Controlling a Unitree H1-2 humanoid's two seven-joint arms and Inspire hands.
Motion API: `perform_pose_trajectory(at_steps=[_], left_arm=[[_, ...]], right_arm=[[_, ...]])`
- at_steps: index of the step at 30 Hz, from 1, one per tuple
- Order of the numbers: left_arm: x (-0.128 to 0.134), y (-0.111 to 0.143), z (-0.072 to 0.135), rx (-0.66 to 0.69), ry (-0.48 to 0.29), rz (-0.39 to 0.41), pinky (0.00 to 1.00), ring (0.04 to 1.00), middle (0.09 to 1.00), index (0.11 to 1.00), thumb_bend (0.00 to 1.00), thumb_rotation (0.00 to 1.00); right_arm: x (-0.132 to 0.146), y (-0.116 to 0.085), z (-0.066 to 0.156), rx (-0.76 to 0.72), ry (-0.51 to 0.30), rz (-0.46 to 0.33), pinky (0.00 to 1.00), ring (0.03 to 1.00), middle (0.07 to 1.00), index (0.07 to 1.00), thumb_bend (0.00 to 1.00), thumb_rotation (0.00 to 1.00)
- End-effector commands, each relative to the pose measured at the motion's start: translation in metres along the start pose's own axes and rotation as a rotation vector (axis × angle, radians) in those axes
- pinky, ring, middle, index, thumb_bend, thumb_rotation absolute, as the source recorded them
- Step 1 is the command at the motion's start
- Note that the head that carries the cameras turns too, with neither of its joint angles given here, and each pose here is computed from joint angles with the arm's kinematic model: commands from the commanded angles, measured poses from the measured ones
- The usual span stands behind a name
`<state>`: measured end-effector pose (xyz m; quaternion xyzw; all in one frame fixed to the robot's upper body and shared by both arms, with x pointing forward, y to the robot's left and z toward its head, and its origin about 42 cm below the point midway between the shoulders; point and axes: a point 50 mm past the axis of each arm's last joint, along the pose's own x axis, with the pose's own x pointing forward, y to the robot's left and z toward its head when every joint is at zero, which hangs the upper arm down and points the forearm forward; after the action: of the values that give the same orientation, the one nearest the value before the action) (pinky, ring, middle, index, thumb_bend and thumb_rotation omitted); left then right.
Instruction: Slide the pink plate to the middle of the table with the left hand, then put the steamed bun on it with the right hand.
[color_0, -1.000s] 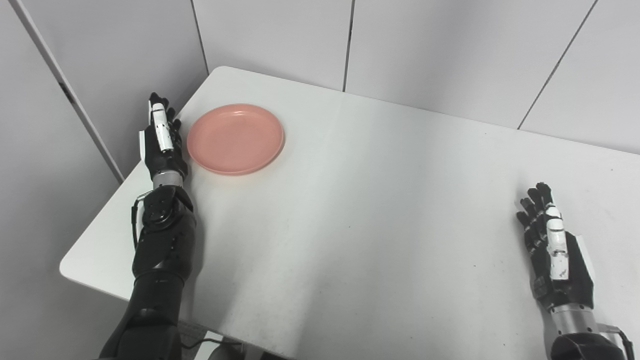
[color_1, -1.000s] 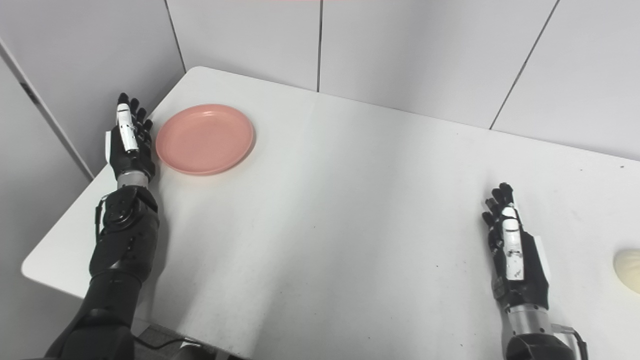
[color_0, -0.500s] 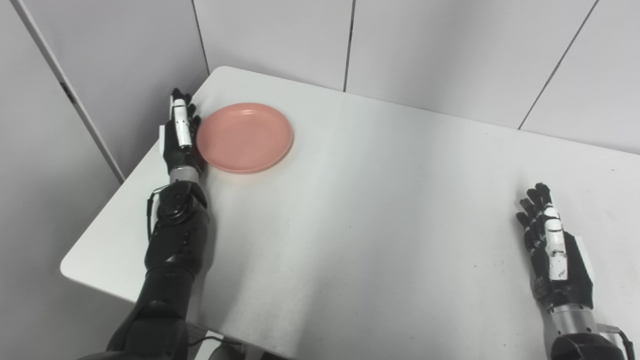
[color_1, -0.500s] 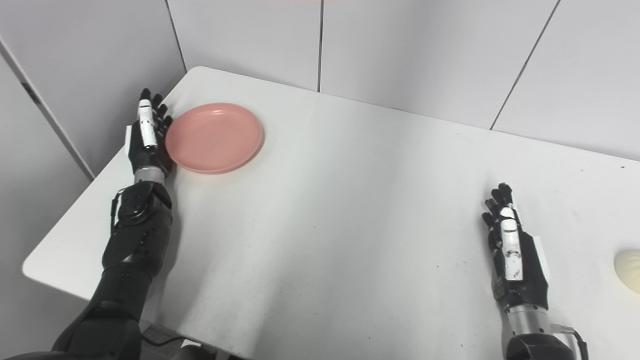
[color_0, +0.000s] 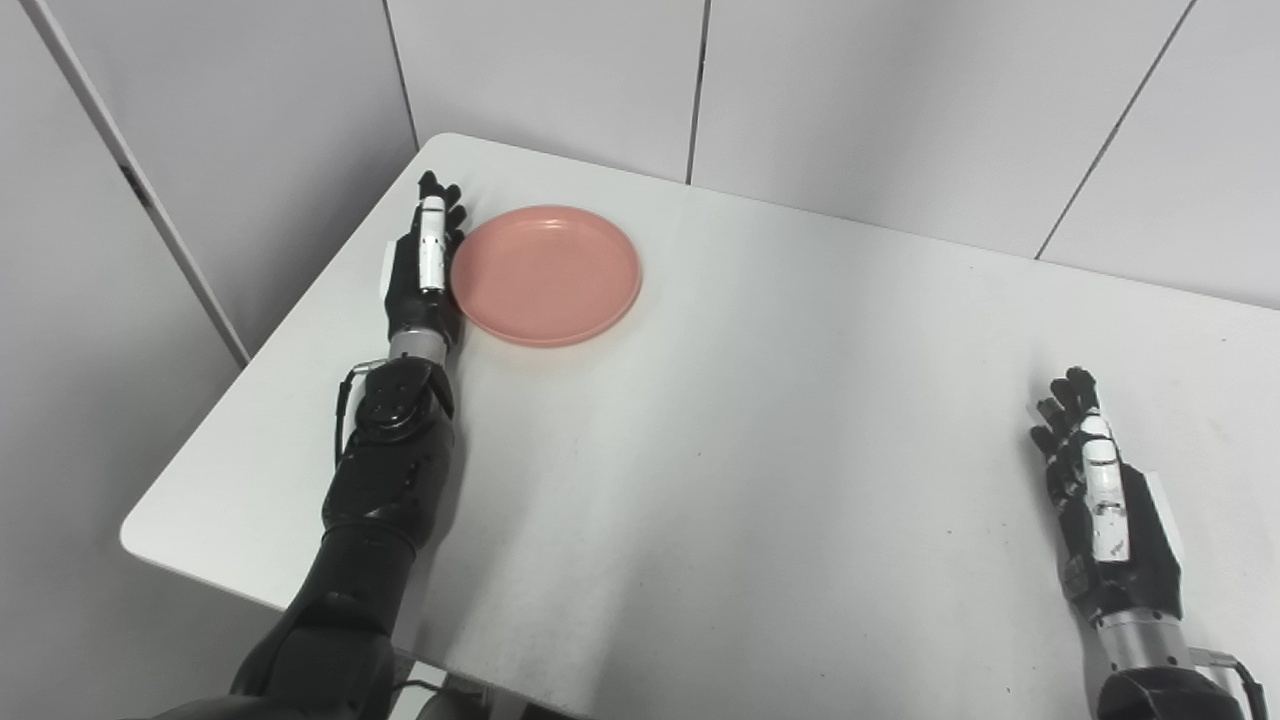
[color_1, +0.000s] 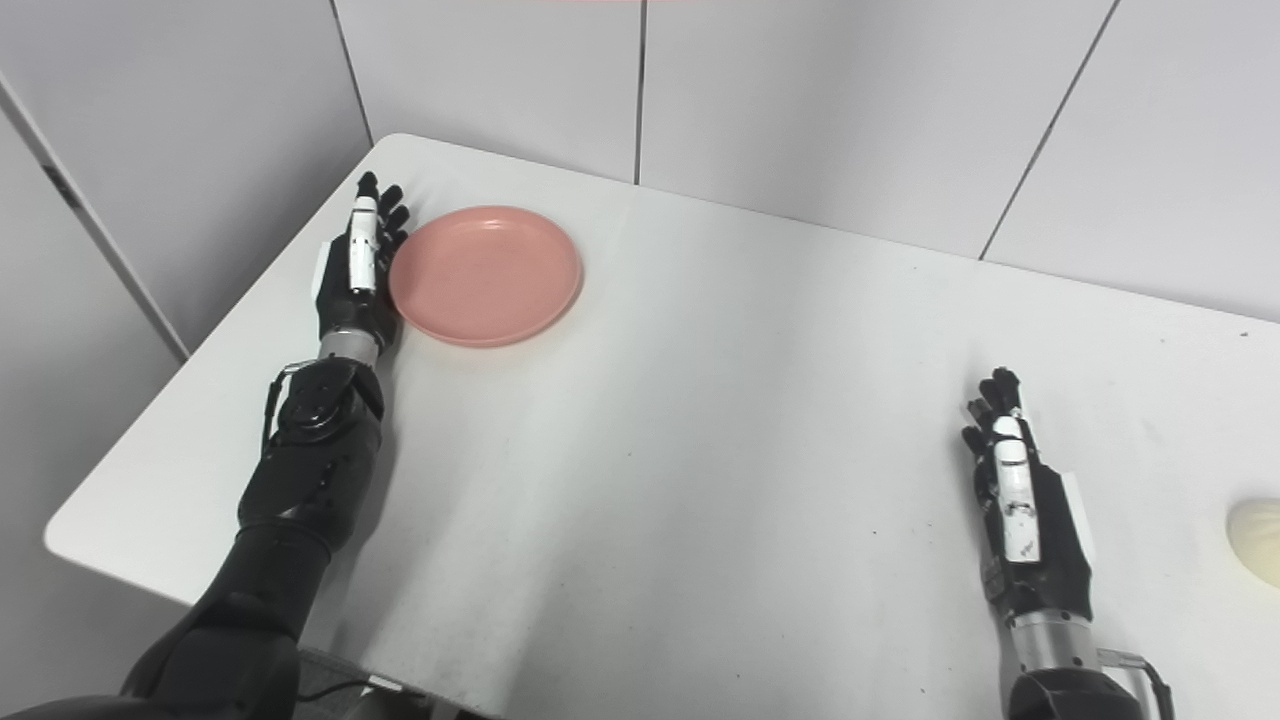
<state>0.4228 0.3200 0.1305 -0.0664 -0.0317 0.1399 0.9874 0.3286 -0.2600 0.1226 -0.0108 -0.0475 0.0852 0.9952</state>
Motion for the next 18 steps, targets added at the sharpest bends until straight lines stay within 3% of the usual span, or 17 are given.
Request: perform_pose_trajectory(at_steps=[1, 18], left_arm=[[-0.009, -0.014, -0.017, 0.003, 0.086, -0.058, 1.00, 0.968, 0.960, 0.983, 0.41, 1.00], [-0.024, -0.044, -0.017, 0.068, 0.090, -0.207, 1.00, 0.970, 0.959, 0.980, 0.45, 1.00]], right_arm=[[-0.013, 0.012, -0.019, 0.037, 0.039, -0.007, 1.00, 1.000, 1.000, 1.000, 0.15, 1.00], [-0.012, 0.023, -0.026, 0.041, 0.051, -0.011, 1.00, 1.000, 1.000, 1.000, 0.23, 1.00]])
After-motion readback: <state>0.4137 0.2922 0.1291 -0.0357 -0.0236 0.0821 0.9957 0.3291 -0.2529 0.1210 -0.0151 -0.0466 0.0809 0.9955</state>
